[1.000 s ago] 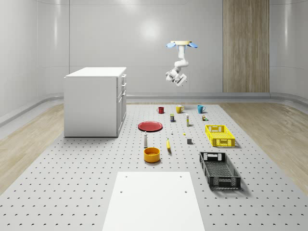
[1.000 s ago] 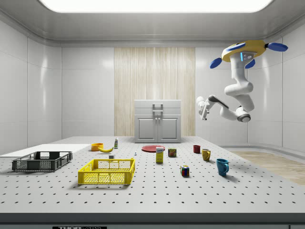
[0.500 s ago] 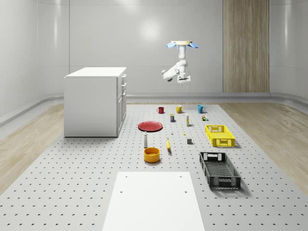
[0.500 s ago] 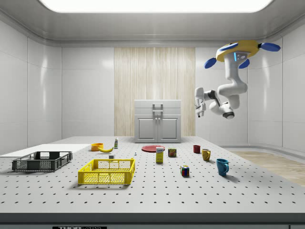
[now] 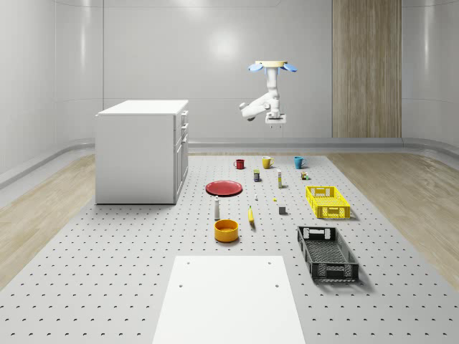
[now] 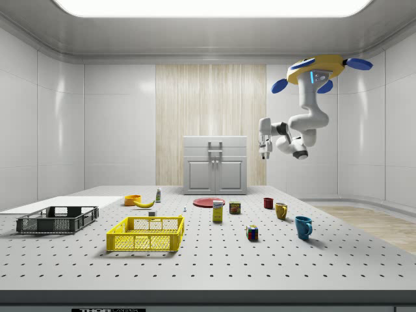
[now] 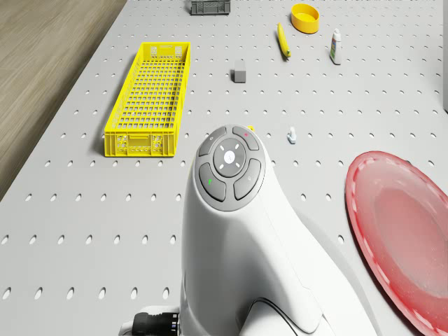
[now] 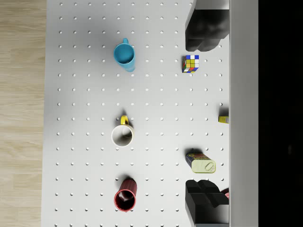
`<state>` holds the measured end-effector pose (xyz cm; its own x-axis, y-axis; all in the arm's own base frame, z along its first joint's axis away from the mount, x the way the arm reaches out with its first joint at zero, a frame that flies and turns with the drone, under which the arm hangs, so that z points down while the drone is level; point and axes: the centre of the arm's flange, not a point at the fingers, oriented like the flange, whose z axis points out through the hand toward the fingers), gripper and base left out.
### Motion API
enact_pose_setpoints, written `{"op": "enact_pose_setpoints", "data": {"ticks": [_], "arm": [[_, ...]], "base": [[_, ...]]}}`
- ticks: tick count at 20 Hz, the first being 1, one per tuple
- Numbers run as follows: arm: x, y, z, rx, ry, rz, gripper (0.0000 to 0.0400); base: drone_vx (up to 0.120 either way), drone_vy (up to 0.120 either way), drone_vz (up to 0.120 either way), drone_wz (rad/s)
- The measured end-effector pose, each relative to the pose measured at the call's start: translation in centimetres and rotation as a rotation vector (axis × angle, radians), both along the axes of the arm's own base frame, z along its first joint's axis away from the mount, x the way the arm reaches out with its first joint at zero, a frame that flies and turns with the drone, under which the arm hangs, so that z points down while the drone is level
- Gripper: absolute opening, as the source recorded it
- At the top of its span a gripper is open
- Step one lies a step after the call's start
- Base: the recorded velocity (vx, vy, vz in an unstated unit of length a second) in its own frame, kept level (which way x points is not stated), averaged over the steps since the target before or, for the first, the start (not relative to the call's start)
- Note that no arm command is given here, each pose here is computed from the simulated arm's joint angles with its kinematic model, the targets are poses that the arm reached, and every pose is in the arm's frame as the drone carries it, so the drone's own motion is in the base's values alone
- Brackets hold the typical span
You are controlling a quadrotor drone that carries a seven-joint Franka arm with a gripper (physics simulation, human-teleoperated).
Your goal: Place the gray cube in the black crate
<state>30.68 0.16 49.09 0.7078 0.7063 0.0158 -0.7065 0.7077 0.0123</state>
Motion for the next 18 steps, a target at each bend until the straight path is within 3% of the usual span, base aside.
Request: {"op": "enact_pose_setpoints", "data": {"ticks": [3,18], "arm": [[0.00,-0.08,0.00,-0.008,0.0003,0.000,0.0400],[0.00,-0.17,-0.01,-0.018,0.0008,0.000,0.0400]], "base": [[0.120,0.000,-0.013,0.000],[0.120,0.000,-0.099,0.000]]}}
